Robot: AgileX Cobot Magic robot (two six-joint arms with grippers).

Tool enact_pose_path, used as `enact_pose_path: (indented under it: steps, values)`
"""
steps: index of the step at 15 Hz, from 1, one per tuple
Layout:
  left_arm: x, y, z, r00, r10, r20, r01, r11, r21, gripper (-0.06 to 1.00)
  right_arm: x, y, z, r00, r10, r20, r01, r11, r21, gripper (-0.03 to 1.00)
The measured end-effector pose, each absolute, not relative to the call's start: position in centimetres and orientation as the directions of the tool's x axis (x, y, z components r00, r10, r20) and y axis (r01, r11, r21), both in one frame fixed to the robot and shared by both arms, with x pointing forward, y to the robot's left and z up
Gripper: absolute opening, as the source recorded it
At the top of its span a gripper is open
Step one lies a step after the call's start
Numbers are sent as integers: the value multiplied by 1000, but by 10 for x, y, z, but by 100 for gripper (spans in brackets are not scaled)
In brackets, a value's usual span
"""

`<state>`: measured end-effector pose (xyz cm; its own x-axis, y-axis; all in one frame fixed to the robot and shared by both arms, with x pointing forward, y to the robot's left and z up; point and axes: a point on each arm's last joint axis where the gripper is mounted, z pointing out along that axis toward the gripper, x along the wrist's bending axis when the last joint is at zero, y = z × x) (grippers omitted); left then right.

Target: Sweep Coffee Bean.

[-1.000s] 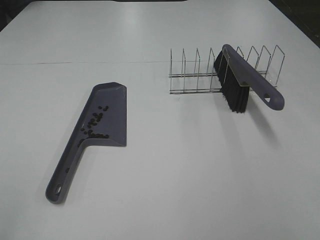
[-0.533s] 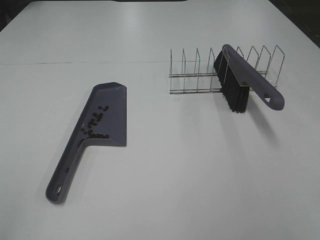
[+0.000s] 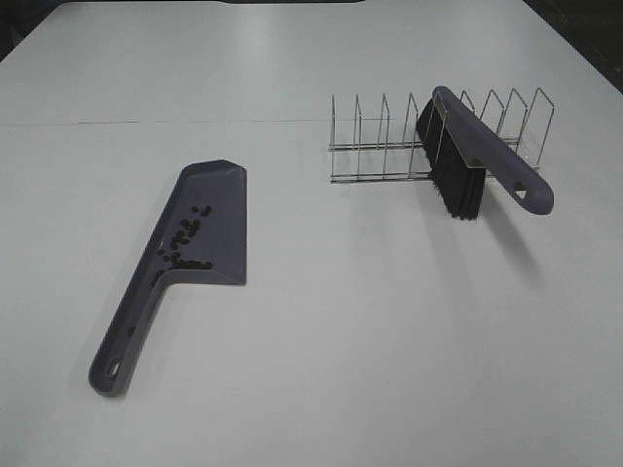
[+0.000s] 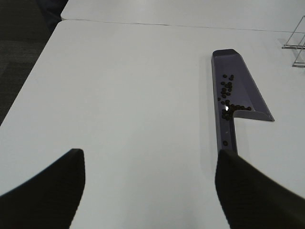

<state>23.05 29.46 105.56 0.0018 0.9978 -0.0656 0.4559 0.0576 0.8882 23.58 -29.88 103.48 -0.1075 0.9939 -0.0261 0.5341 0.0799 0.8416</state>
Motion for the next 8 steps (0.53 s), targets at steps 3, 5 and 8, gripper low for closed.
enact_pose_path:
  steps: [3, 5, 8]
  values:
    - [231, 295, 1056, 2, 998, -66, 456, 58, 888, 68, 236, -299, 1035, -107, 994, -26, 534, 80, 842, 57]
    - [231, 295, 1056, 2, 998, -66, 456, 58, 888, 68, 236, -299, 1035, -107, 994, -26, 534, 80, 842, 57]
    - [231, 295, 1056, 2, 998, -66, 456, 58, 888, 68, 236, -299, 1035, -107, 994, -26, 534, 80, 842, 57]
